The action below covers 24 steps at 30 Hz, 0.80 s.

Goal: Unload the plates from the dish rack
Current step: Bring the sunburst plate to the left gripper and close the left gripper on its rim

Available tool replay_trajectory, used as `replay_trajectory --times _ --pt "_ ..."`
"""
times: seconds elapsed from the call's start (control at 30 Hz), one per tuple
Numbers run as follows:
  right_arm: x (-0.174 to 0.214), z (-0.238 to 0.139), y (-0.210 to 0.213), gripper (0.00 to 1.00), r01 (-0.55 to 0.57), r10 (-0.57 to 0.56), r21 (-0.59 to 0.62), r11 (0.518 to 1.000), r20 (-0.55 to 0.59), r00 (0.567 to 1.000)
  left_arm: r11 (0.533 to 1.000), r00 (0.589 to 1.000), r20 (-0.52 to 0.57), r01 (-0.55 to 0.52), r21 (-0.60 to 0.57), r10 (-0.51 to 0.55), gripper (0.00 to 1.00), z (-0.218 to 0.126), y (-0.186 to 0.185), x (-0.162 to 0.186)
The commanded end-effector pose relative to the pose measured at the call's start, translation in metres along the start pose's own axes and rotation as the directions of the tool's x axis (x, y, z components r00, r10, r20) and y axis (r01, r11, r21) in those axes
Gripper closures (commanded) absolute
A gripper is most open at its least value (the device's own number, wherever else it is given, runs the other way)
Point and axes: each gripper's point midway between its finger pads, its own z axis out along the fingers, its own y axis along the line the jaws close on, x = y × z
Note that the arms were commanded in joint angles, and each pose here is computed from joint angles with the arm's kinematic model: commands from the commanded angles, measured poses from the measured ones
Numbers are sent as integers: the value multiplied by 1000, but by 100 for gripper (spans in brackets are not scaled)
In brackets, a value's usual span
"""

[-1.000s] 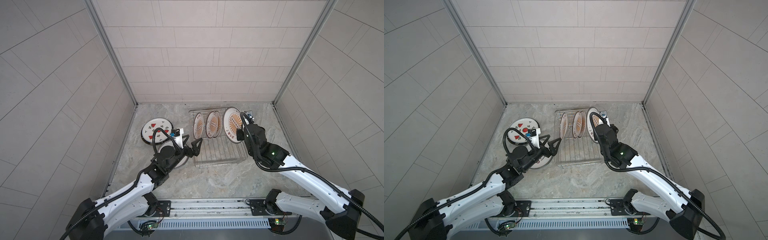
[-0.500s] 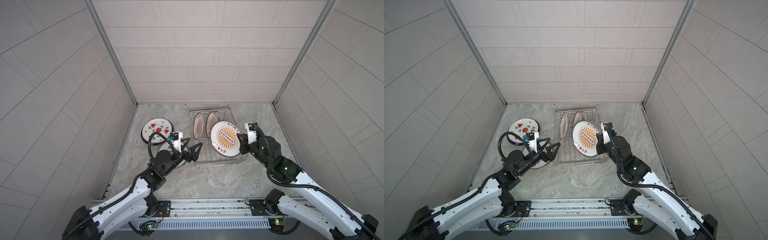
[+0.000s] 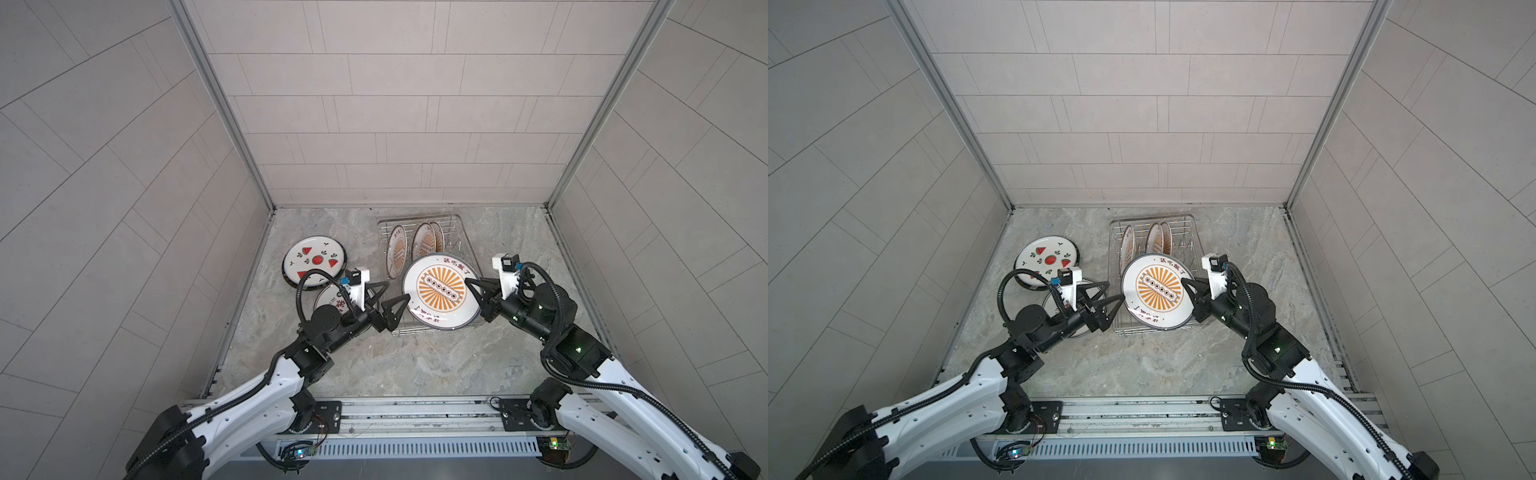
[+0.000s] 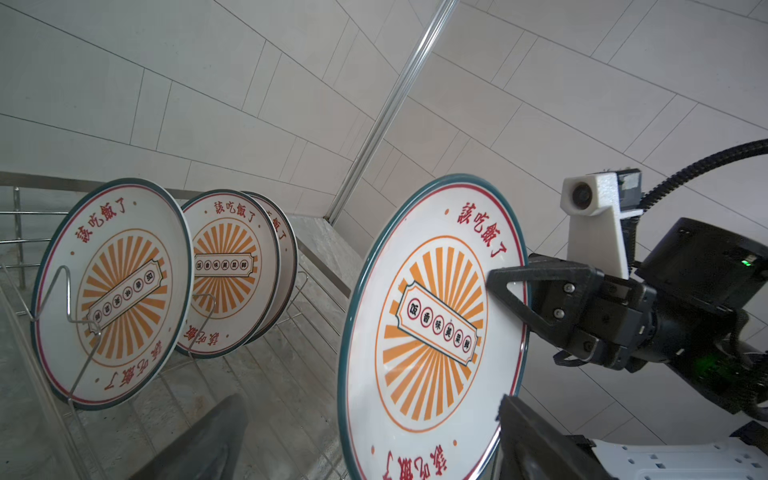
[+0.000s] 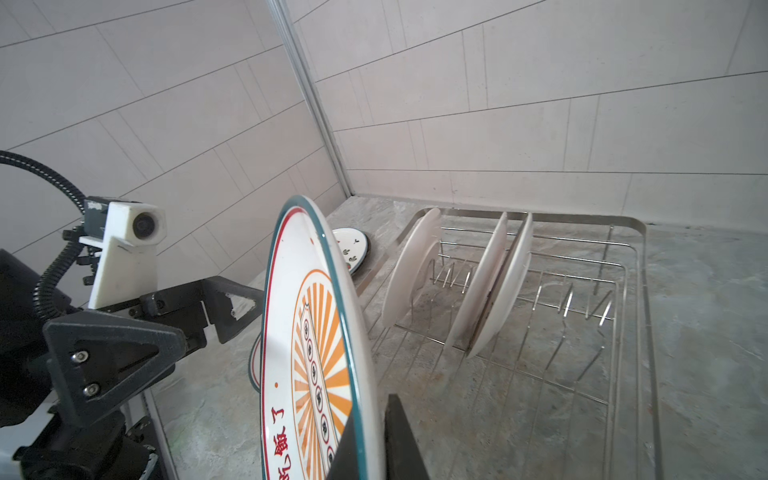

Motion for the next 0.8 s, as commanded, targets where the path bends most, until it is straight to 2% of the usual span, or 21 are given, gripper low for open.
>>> replay_trajectory --times 0.0,0.07,0.23,0.27,0.37,0.57,0.77 --pt "-32 -7 33 92 22 -3 -167 986 110 994 998 1000 25 -14 58 12 0 -4 -13 -7" --pt "-21 -5 36 93 18 -1 -205 979 87 996 997 1000 13 -12 76 12 0 -3 -16 -5" --pt "-21 -9 41 93 37 -14 -229 973 104 994 988 1000 11 -6 152 5 1 -4 -29 -4" --pt "-21 -9 42 92 39 -14 -232 972 105 994 987 1000 13 -3 159 1 5 -3 -30 -5" --pt "-20 -7 41 93 41 -18 -233 972 97 995 983 1000 -1 6 183 -6 30 -2 -33 -2" --pt "-19 -3 37 92 44 -25 -212 976 90 996 976 996 -85 56 212 -38 50 5 -38 9" --pt "-17 3 33 92 41 -26 -196 980 78 997 979 994 -95 67 191 -49 71 4 -34 13"
